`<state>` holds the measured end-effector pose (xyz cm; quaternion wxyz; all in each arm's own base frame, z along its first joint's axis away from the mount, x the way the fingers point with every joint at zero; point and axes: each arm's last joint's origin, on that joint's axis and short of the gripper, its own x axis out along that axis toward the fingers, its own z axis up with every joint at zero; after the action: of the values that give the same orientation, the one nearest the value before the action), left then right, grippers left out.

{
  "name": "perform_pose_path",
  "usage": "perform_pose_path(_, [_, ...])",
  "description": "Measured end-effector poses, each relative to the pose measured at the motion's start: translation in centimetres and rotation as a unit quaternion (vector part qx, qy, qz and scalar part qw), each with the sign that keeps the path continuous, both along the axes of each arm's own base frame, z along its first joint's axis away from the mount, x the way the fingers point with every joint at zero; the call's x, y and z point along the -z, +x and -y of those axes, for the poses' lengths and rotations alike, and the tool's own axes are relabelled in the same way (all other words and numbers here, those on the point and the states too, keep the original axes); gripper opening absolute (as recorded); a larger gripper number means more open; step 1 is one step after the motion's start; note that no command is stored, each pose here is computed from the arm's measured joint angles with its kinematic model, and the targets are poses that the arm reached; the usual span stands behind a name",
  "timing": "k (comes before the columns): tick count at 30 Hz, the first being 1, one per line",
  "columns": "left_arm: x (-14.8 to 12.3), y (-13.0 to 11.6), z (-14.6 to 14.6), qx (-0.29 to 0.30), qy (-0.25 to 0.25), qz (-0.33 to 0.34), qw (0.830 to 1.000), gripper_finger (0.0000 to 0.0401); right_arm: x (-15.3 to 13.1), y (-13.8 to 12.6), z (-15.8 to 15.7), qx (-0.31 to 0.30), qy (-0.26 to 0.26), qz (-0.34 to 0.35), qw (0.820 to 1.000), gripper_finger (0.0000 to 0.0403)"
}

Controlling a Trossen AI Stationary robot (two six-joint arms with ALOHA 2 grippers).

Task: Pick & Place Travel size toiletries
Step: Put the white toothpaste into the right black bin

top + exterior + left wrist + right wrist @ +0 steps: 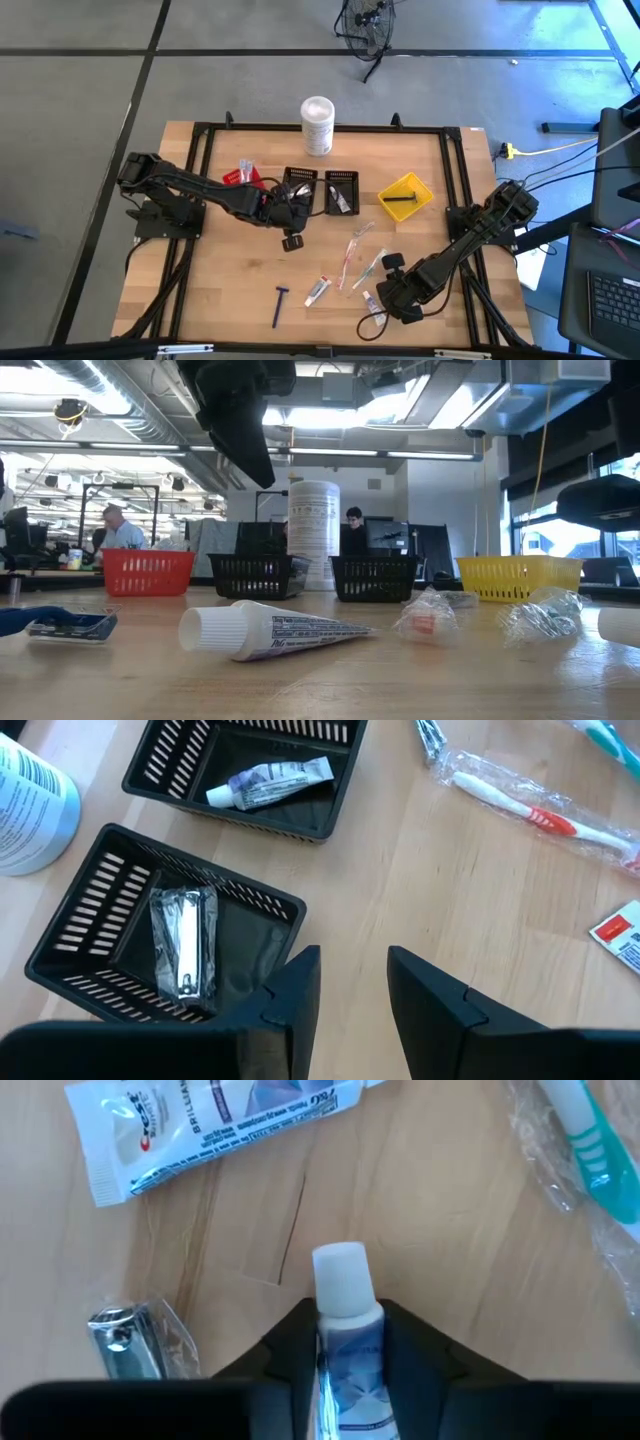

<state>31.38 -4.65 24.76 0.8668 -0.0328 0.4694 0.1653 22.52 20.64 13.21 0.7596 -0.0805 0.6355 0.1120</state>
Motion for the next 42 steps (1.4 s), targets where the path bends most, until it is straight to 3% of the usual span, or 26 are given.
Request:
perform_pose_path(5, [-1.0, -1.1, 0.2, -0.002, -0.001, -0.001, 1.0, 0.0114, -0.3, 0.4, -0.2, 0.003, 0.004, 0.005, 1.0, 0.0092])
perform_pose_path(10, [-3.0, -4.0, -0.1, -0.052, 0.029, -0.009, 0.998, 0.0114, -1.3, 1.8, -0.4, -0.003, 0.0, 0.051, 0.999, 0.0106])
perform_pose_path(14, [-4.6, -6.3, -0.3, -0.094, 0.062, 0.002, 0.994, 0.0114, -2.0, 3.1, 0.3, 0.0, -0.019, 0.079, 0.997, 0.0093])
perform_pose_path(19, [-6.1, -8.2, -0.3, -0.122, 0.076, 0.033, 0.989, 0.0114, -3.1, 5.4, 2.1, 0.01, -0.062, 0.122, 0.991, 0.0081])
perform_pose_path(25, [-6.5, -8.6, -0.1, -0.12, 0.082, 0.047, 0.988, 0.0114, -5.0, 8.1, 4.6, -0.006, -0.153, 0.172, 0.973, 0.0095])
perform_pose_path(30, [-6.3, -8.5, 0.0, -0.119, 0.081, 0.041, 0.989, 0.0114, -6.5, 10.2, 8.1, 0.028, -0.223, 0.186, 0.957, 0.0087])
perform_pose_path(35, [-6.3, -8.5, 0.0, -0.119, 0.081, 0.042, 0.989, 0.0114, -7.2, 11.7, 12.2, 0.052, -0.25, 0.177, 0.95, 0.0082])
perform_pose_path(42, [-6.3, -8.5, -0.1, -0.12, 0.082, 0.042, 0.988, 0.0114, -7.4, 13.2, 18.9, 0.215, -0.233, 0.201, 0.927, 0.0096])
